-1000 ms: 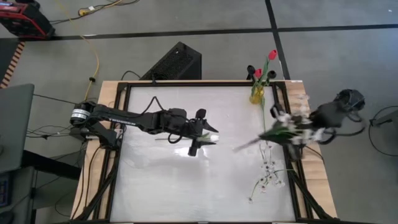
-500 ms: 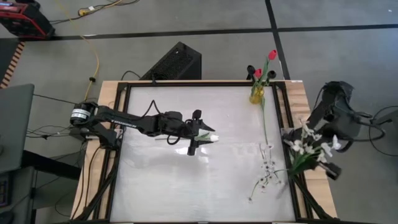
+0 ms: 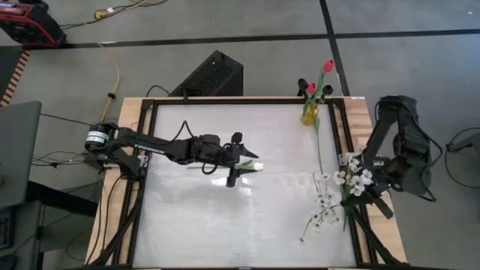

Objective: Sort flowers into vase by color
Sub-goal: Put the white flower into the transparent flower vase, then put the bottom white flower into the transparent flower vase

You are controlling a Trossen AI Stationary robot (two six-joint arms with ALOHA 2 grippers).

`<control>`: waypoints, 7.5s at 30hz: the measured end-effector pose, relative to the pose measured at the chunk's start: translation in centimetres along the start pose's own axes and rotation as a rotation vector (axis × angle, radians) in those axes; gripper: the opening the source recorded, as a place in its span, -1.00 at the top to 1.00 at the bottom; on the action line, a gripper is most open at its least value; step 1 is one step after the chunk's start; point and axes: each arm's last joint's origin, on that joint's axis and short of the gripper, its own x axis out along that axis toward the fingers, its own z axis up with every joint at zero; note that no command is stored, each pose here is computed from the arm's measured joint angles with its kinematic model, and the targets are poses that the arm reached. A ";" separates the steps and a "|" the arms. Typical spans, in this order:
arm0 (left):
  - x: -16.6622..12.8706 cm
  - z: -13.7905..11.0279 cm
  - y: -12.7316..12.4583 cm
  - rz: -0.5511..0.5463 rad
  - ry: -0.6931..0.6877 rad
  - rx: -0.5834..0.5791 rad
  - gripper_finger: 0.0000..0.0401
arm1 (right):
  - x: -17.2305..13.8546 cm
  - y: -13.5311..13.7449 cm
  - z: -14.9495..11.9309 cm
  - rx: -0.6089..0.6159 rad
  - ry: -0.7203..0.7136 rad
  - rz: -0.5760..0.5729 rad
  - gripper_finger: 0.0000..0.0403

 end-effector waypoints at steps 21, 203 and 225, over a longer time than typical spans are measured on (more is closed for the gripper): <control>0.0 0.3 0.0 0.005 -0.032 -0.023 -0.09 | -0.7 -2.0 -0.4 -0.072 -0.075 -0.201 0.84; -5.9 1.8 0.5 -0.052 -0.653 -0.035 1.00 | 14.5 -7.6 19.6 -0.711 -0.398 -0.424 0.23; -5.6 1.3 0.0 -0.091 -0.598 0.034 0.81 | 14.4 -7.7 19.5 -0.697 -0.392 -0.432 0.89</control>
